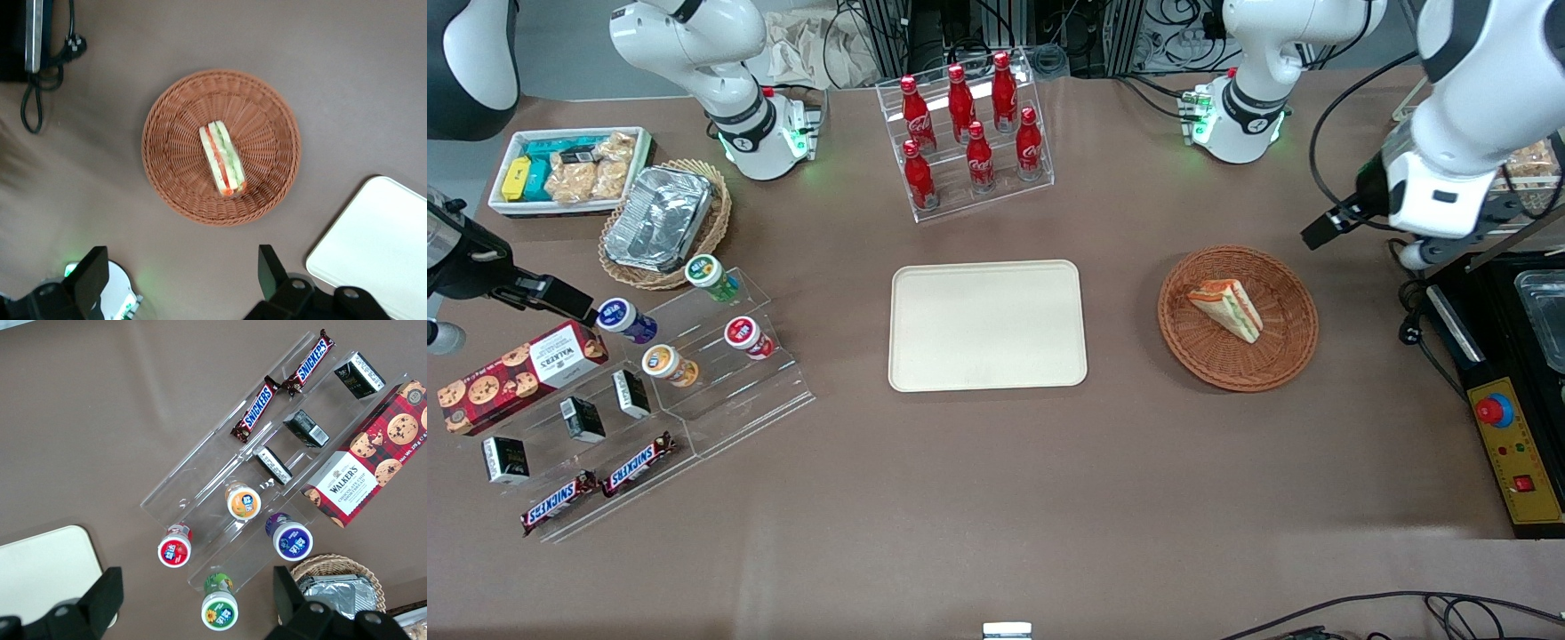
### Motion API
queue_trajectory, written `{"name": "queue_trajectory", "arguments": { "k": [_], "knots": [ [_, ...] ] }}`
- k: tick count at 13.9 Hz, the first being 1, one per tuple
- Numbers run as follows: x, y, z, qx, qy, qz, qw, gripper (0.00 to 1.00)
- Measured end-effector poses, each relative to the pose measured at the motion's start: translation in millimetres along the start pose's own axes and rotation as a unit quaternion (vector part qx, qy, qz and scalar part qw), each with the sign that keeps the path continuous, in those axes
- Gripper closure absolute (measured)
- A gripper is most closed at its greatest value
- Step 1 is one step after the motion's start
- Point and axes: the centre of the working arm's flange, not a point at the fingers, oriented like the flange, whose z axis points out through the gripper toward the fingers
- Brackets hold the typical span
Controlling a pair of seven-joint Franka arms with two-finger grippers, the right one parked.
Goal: Place sandwich from basket to tray
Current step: 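Lower the open left gripper onto the wrapped sandwich and close it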
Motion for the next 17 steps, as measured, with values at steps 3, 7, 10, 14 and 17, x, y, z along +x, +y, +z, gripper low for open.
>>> {"name": "queue_trajectory", "arguments": {
  "k": [3, 7, 10, 14, 17],
  "knots": [
    [-5.6, 10.5, 17.5, 0.006, -0.003, -0.036, 0.9993, 0.00],
    [-3.9, 13.6, 62.5, 0.008, -0.004, -0.068, 0.9977, 0.00],
    [-2.5, 16.1, 110.1, 0.009, -0.005, -0.114, 0.9934, 0.00],
    [1.9, 38.4, 153.3, 0.015, -0.007, -0.161, 0.9868, 0.00],
    [7.7, 46.9, 185.6, 0.033, -0.015, -0.163, 0.9860, 0.00]
  ]
}}
